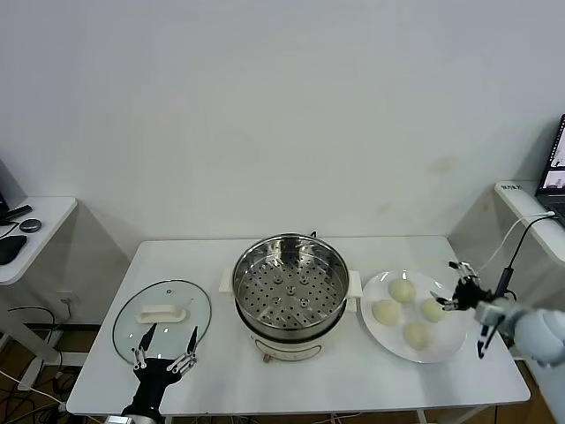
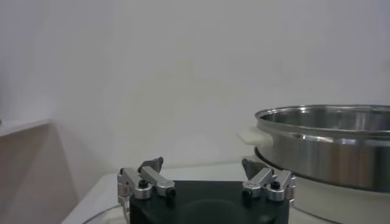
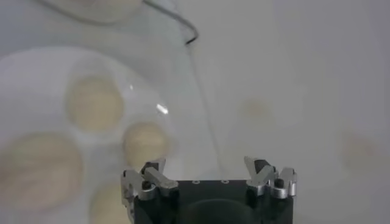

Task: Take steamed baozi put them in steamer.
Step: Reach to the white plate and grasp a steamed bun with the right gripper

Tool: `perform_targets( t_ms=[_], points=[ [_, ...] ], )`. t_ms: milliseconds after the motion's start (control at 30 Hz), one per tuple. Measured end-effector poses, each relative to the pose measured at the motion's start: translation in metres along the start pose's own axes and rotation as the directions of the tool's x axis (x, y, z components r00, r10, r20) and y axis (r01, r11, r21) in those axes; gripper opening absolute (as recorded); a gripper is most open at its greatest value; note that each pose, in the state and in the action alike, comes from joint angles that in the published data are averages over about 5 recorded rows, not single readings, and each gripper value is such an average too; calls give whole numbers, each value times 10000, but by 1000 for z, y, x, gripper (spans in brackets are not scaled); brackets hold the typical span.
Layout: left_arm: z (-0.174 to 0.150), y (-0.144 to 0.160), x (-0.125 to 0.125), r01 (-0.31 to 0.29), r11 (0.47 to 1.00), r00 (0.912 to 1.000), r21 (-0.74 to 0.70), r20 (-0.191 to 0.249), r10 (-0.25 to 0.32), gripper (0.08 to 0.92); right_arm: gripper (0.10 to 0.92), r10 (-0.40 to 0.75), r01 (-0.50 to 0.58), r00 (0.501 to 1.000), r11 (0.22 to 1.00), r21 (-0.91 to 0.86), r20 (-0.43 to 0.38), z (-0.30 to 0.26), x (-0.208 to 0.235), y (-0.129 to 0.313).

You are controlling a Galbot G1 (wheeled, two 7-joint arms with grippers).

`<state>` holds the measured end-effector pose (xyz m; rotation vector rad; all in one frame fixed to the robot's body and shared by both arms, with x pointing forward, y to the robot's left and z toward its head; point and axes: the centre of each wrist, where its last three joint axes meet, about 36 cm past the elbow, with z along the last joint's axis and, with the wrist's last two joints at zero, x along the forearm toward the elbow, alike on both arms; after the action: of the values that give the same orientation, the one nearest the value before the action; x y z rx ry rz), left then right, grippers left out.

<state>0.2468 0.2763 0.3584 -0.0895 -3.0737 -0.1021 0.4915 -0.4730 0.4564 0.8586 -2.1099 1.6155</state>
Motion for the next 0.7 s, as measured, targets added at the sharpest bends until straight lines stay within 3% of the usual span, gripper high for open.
perform_targets(
  t_ms=[367, 700],
  points=[
    [0, 9, -1, 229, 9993, 9997, -294, 83, -227, 823, 823, -3360, 3390, 9403, 9388, 617, -540, -19, -63, -65],
    [2, 19, -5, 380, 9977, 9991, -559, 191, -370, 823, 823, -4872, 4983, 8654, 8614, 991, -1169, -39, -106, -99]
  ],
)
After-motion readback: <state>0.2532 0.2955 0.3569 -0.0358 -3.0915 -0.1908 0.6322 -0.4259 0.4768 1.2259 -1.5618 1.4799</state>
